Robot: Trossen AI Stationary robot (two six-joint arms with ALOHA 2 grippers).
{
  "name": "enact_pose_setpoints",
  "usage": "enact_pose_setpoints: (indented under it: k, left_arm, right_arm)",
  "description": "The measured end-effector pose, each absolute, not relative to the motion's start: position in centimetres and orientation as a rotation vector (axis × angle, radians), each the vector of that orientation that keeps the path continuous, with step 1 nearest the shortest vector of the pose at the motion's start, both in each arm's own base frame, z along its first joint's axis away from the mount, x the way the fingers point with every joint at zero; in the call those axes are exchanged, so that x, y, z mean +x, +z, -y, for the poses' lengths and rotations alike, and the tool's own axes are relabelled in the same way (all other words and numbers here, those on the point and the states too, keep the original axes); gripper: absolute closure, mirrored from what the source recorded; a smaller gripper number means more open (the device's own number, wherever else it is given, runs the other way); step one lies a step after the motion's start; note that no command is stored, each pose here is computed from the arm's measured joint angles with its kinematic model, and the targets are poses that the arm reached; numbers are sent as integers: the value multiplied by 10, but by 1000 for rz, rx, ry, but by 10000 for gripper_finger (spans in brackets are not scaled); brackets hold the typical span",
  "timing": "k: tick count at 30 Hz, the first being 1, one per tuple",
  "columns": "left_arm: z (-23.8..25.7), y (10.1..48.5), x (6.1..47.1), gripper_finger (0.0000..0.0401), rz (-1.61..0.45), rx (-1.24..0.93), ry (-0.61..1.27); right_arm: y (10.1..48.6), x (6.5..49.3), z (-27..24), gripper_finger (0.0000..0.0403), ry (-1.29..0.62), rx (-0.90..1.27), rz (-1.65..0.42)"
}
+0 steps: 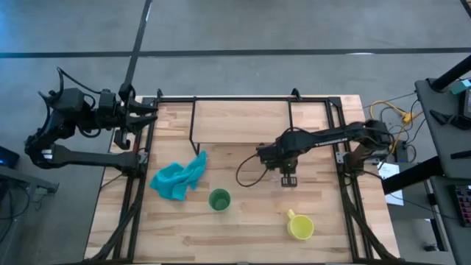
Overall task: Stack small to large cups/mugs on shelf
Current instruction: Put the transparent mug on the shelf
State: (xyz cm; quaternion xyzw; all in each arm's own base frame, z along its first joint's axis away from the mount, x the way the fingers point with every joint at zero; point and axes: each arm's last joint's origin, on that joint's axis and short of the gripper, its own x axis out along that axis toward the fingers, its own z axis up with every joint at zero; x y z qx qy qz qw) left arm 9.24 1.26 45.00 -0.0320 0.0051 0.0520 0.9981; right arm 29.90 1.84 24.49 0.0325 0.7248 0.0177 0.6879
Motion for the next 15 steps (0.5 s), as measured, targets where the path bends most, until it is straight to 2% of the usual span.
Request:
enact_pose_setpoints:
  k: [11,15]
  left_arm:
    - [-13,450,93,299,-9,-66,126]
    - [-14,449,94,299,-11,-68,128]
  right_arm:
    - [354,313,-15,394,-13,-41,-1335]
    - [385,308,-10,394,-132,-145,-1269]
